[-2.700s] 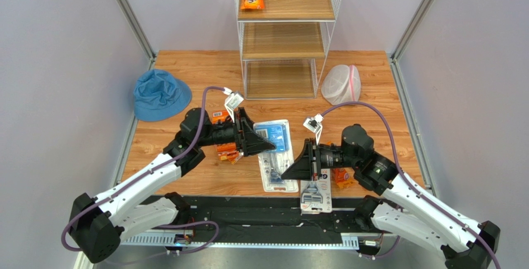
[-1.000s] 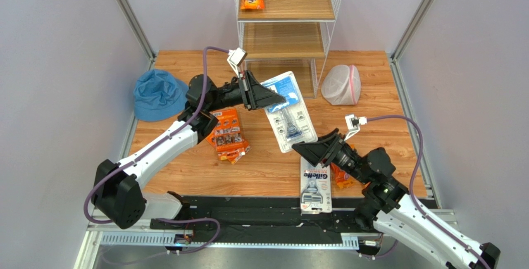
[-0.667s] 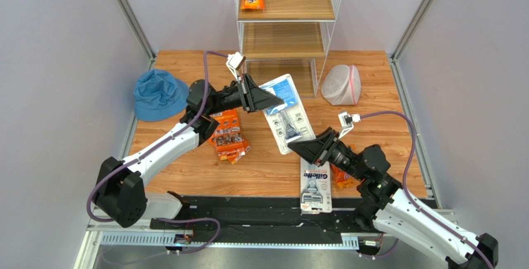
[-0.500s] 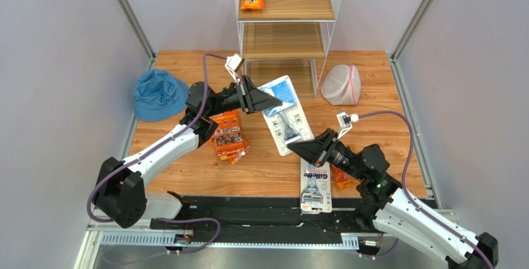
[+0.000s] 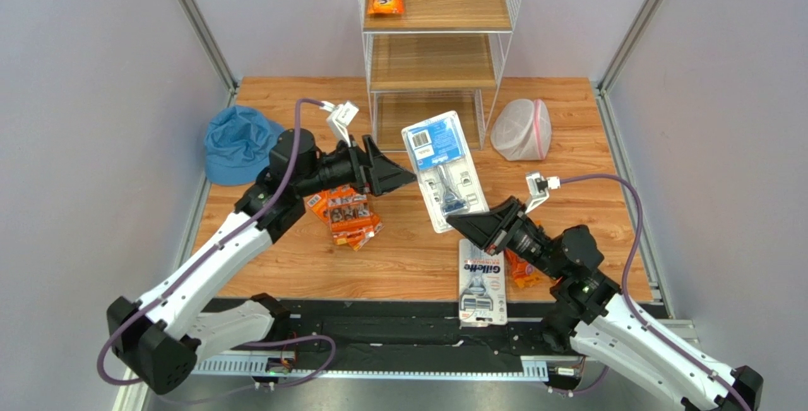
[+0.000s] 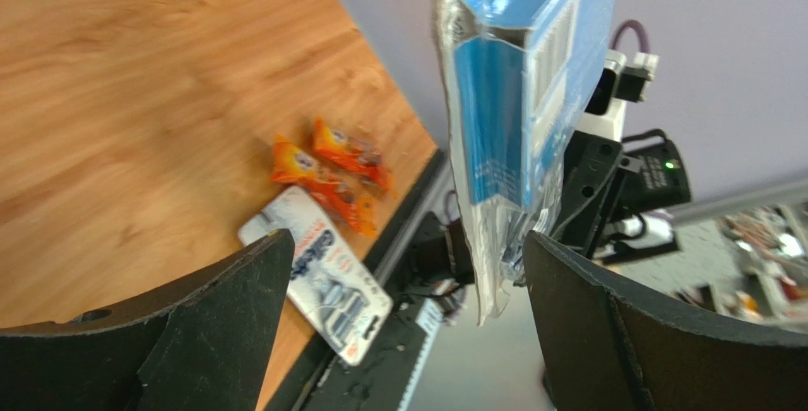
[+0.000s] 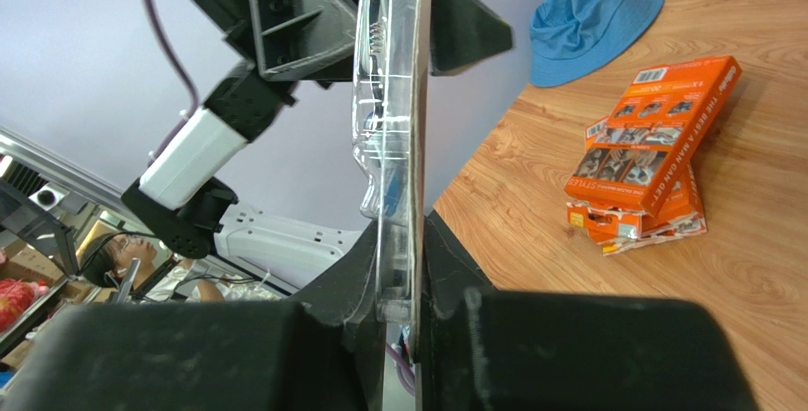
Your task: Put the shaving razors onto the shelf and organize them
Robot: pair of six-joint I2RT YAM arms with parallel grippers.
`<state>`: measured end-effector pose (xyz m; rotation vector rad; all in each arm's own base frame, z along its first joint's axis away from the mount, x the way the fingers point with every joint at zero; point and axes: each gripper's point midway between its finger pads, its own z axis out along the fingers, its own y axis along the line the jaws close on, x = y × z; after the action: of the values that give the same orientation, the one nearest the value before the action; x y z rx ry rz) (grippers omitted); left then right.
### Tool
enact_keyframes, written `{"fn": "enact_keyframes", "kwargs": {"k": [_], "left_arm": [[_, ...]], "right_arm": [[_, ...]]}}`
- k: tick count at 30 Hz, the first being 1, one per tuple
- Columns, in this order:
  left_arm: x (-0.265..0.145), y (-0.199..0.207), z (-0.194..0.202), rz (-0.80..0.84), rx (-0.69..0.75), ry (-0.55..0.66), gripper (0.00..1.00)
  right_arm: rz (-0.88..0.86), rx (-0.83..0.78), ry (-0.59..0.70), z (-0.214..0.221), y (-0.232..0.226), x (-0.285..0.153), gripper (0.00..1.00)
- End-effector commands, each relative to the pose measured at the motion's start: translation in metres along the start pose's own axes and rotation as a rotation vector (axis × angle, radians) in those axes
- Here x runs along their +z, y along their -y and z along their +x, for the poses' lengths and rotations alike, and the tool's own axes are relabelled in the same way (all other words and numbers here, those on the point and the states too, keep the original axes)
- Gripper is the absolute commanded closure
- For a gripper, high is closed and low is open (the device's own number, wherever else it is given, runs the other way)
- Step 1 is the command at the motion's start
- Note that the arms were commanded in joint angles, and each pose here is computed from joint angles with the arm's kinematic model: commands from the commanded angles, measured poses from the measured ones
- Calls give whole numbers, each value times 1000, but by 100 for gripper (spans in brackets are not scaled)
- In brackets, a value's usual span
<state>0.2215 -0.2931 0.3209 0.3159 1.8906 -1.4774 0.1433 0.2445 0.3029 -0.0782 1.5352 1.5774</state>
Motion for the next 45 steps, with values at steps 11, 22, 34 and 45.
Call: {"fn": "enact_keyframes", "kwargs": {"k": [11, 22, 34, 45], "left_arm": [[-84, -56, -1, -527, 192, 15, 1], [-113, -68, 27, -588, 196, -17, 1], [-133, -59, 48, -568, 189, -41, 1], [-147, -57, 56, -587, 200, -57, 1]], "right_arm": [[109, 31, 40, -16, 15, 24, 100], [152, 28, 11, -42, 22, 81, 100], [153, 69, 37, -87, 50, 151, 100], [217, 139, 85, -122, 91, 205, 100]]}}
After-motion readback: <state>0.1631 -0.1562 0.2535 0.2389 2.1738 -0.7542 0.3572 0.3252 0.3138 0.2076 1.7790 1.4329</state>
